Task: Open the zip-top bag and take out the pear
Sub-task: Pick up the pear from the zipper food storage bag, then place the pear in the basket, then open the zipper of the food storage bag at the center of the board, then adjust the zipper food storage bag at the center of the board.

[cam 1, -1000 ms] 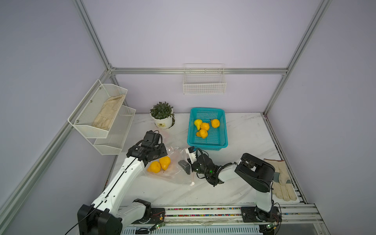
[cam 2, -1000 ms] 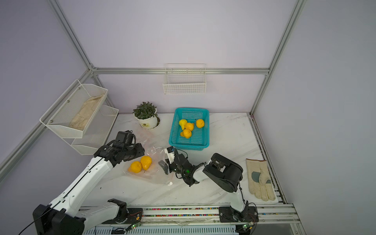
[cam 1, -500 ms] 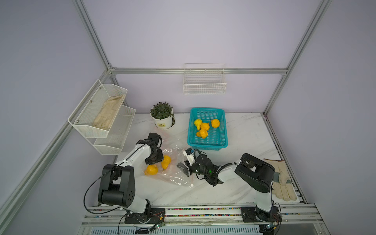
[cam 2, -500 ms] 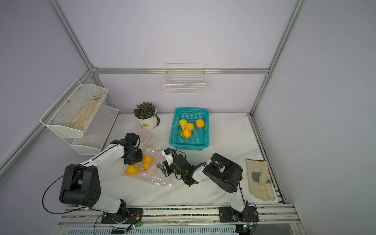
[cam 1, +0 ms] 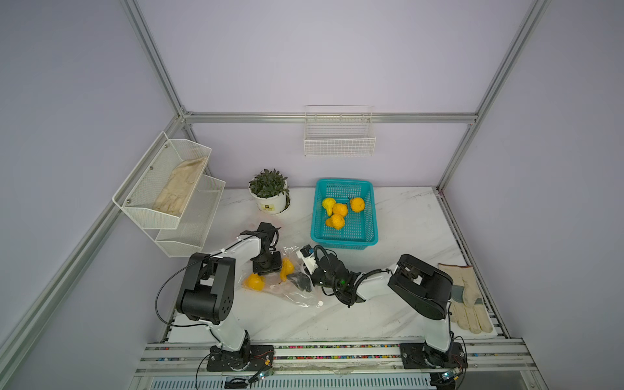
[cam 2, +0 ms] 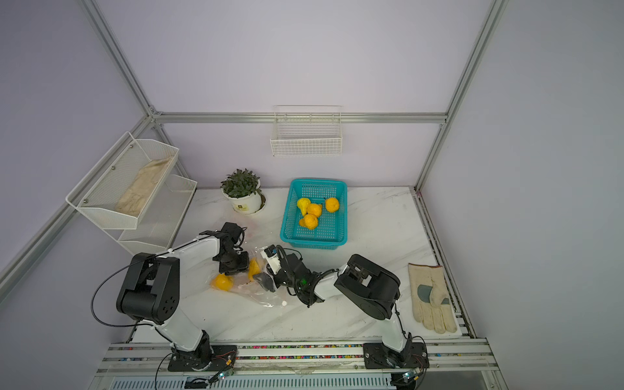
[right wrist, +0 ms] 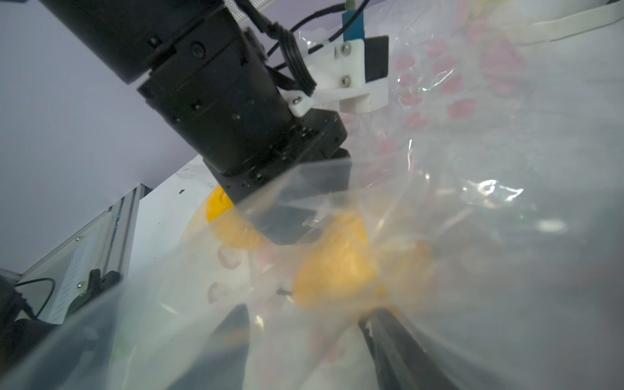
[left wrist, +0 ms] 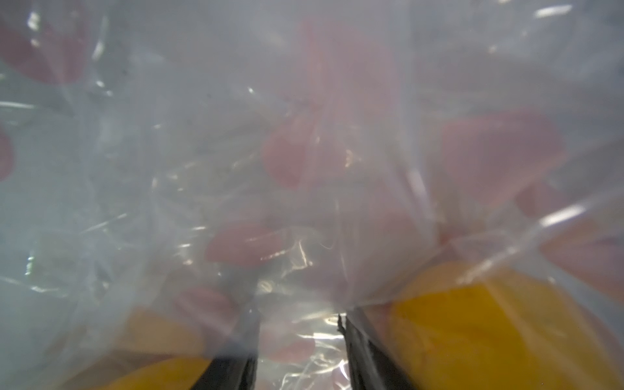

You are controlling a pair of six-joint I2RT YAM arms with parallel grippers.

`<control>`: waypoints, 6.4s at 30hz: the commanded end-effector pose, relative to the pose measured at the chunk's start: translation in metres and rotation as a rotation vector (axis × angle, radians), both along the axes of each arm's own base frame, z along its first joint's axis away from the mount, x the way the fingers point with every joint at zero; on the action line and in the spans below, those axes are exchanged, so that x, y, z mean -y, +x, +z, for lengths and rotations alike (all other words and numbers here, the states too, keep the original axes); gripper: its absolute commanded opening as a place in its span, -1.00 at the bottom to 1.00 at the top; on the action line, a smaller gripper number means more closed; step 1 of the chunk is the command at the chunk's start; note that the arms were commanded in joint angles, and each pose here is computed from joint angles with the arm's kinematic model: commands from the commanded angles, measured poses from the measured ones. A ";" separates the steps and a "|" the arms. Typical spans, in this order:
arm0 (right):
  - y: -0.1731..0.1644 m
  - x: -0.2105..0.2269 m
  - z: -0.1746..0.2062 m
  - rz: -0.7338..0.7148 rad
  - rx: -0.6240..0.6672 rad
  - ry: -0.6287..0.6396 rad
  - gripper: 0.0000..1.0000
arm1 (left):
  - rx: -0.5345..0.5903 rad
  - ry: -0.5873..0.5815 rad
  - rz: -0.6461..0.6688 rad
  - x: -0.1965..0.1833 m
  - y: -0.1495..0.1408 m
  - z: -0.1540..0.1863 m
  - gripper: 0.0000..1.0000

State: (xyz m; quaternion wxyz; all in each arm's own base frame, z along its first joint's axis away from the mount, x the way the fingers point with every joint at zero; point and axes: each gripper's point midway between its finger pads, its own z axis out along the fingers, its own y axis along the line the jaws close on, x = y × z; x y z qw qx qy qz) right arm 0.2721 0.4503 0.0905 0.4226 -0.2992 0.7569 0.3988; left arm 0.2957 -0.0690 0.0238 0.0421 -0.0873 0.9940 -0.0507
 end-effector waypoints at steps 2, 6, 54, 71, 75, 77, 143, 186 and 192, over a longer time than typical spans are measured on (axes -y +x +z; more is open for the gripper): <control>0.019 0.009 -0.015 -0.092 0.092 -0.099 0.43 | 0.030 0.010 -0.011 0.002 0.005 0.010 -0.06; 0.023 0.007 -0.012 -0.106 0.109 -0.089 0.56 | 0.118 0.051 0.053 -0.014 0.019 0.034 0.06; 0.010 -0.007 -0.072 -0.011 -0.076 -0.236 0.94 | -0.003 -0.375 -0.007 0.061 0.011 -0.011 -0.15; -0.015 0.012 -0.067 0.098 -0.064 -0.308 0.23 | -0.049 -0.208 0.059 0.034 0.003 -0.040 -0.27; -0.015 0.019 -0.051 0.086 -0.047 -0.291 -0.02 | -0.058 -0.145 0.087 0.020 0.000 -0.048 -0.29; -0.016 0.023 -0.044 0.077 -0.039 -0.284 -0.24 | -0.063 -0.130 0.106 0.013 -0.001 -0.050 -0.29; 0.150 0.257 0.103 -0.551 -0.150 -0.286 0.82 | 0.283 -0.218 -0.182 0.151 0.002 0.132 -0.11; -0.022 0.179 0.087 -0.101 -0.288 0.047 -0.32 | 0.419 0.007 -0.287 0.194 -0.053 0.133 -1.00; -0.033 0.128 0.078 -0.006 -0.315 0.066 -0.46 | 0.447 -0.141 -0.275 0.188 -0.055 0.152 -1.00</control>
